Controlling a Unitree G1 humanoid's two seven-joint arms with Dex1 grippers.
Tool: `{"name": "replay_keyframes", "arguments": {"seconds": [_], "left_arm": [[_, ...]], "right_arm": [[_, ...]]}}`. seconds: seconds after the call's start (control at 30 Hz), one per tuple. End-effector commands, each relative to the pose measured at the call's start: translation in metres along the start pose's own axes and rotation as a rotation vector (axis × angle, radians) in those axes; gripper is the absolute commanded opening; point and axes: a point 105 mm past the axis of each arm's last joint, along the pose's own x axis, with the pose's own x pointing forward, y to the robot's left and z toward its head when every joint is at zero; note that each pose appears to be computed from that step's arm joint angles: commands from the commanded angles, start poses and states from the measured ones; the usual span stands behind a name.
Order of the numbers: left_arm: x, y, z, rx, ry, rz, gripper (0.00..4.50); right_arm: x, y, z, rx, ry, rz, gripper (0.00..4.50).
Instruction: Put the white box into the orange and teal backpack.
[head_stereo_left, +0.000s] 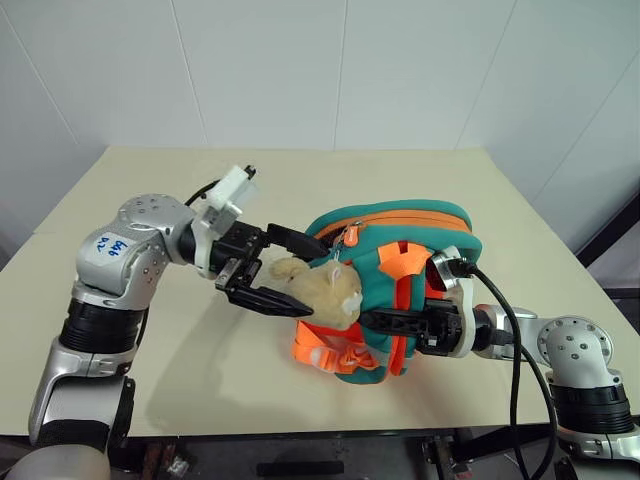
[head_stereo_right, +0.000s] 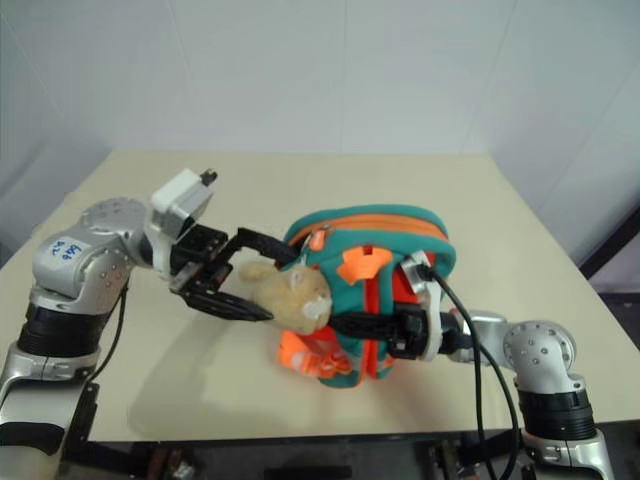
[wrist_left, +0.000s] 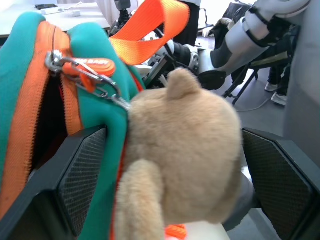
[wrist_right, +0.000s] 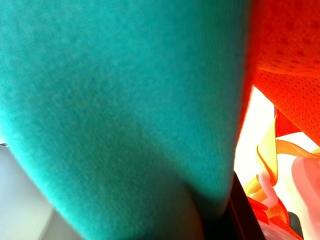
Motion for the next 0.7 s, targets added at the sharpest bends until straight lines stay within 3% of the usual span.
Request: {"name": "replay_keyframes", "arguments": {"seconds": [0.03, 0.27, 0.43, 0.53, 0.7], "left_arm": [[-0.003, -0.013, 0.016, 0.058, 0.003, -0.018, 4.49], [-0.005, -0.019, 0.019, 0.042, 0.001, 0.001, 4.49], [0.002, -0.005, -0.003, 0.105, 0.068, 0.072, 4.49], [0.001, 0.009, -0.001, 0.206, 0.058, 0.138, 4.49], [-0.001, 0.015, -0.003, 0.229, 0.073, 0.156, 4.49]], "right_arm": [[0.004, 0.006, 0.003, -0.026, -0.001, 0.034, 0.03], [0.005, 0.005, 0.004, -0.026, 0.003, 0.043, 0.03], [0.006, 0.005, 0.005, -0.029, 0.006, 0.049, 0.03], [0.005, 0.006, 0.005, -0.033, 0.005, 0.048, 0.03], [0.003, 0.006, 0.004, -0.033, 0.001, 0.041, 0.03]]}}
